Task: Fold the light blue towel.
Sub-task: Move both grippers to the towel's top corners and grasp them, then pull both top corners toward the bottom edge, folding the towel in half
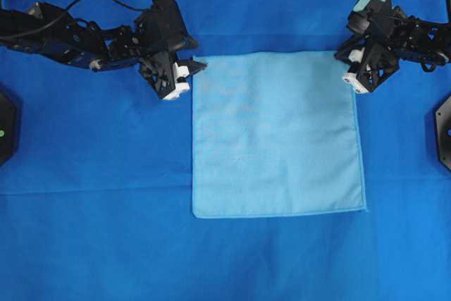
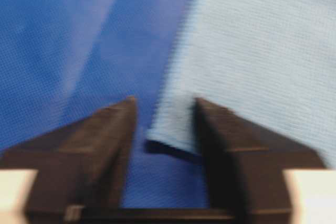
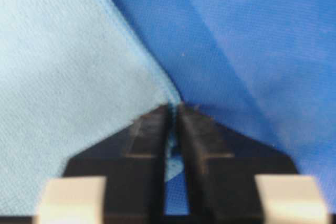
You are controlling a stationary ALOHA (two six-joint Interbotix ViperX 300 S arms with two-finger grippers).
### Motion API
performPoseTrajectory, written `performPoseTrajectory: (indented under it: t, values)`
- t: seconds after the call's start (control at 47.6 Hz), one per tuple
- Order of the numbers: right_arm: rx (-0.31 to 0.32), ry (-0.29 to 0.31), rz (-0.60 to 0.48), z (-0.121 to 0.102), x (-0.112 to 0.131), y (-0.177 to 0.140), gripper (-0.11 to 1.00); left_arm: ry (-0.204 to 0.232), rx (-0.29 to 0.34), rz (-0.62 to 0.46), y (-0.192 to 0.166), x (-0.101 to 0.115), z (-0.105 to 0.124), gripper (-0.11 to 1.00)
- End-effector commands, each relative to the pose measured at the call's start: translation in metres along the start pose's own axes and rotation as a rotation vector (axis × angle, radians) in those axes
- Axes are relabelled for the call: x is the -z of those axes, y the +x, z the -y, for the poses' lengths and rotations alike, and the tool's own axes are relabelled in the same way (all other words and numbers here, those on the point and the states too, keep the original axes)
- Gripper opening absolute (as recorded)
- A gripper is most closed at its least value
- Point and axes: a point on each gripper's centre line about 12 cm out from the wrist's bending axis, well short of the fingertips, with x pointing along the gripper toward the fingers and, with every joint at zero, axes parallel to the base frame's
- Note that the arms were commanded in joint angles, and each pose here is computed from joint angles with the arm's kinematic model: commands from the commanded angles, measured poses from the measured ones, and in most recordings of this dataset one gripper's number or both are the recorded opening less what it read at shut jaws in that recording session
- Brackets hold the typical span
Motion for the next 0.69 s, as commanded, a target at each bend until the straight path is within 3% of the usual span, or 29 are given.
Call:
performPoseTrajectory:
  t: [0.0,0.126,0.525,0.672]
  values:
    - [0.003,-0.001,-0.005,0.001,-0.001,-0.001,0.03,0.032,0.004,-0.01,-0.001,-0.005,0.001,0.3]
    - [0.003,0.001,-0.006,0.001,-0.001,-0.001,0.02,0.067,0.007,-0.022,0.0,-0.007,0.002,0.03]
    - [0.006,0.016,0.06,0.002,-0.022,-0.033,0.02,0.148,0.003,0.024,-0.031,-0.051,-0.002,0.03]
    - [0.008,0.015,0.088,0.002,-0.03,-0.051,0.02,0.156,-0.003,0.052,-0.044,-0.064,-0.004,0.03]
